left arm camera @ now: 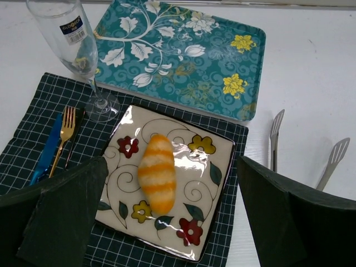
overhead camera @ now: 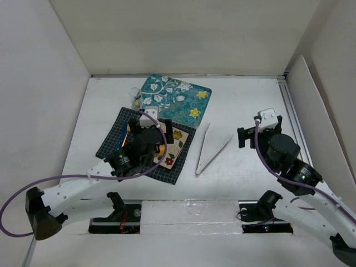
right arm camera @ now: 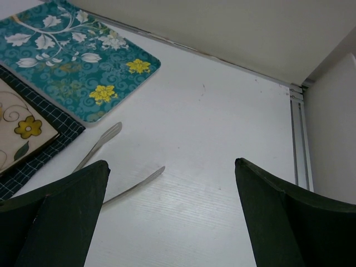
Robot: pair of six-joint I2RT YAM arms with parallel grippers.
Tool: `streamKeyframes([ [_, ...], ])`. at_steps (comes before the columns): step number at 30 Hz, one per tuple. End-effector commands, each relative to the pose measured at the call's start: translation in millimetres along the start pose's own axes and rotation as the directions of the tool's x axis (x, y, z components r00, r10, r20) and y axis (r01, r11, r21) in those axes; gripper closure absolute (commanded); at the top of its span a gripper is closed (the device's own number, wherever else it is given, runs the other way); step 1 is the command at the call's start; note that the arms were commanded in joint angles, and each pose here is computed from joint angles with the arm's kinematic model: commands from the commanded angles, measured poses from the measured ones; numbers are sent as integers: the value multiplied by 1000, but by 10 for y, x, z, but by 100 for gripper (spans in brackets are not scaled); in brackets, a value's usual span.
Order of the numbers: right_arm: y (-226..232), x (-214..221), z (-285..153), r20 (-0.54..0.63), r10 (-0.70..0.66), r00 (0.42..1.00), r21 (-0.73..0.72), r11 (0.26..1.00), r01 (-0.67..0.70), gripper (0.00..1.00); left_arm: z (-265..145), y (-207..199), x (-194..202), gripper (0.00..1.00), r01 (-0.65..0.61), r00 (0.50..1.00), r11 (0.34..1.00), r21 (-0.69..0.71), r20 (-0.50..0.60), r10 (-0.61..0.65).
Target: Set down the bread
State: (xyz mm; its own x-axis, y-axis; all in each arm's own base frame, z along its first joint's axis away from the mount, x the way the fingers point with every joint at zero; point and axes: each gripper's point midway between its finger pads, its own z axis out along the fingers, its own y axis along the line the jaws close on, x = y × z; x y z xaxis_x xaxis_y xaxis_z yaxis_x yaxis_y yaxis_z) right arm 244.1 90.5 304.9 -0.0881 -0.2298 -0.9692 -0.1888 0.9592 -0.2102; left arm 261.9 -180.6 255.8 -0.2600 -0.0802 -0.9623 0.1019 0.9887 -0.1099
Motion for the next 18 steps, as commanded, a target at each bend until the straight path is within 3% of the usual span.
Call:
streamKeyframes([
  [1, -73, -279, -65, 82, 62, 995, 2, 998, -62, 0, 29, -51, -65, 1, 56, 998, 998, 25, 38, -57],
  [18, 27, -265, 41, 60, 45, 997, -17, 999, -44, 0, 91, -90, 99, 1, 27, 1000, 999, 25, 0, -27],
])
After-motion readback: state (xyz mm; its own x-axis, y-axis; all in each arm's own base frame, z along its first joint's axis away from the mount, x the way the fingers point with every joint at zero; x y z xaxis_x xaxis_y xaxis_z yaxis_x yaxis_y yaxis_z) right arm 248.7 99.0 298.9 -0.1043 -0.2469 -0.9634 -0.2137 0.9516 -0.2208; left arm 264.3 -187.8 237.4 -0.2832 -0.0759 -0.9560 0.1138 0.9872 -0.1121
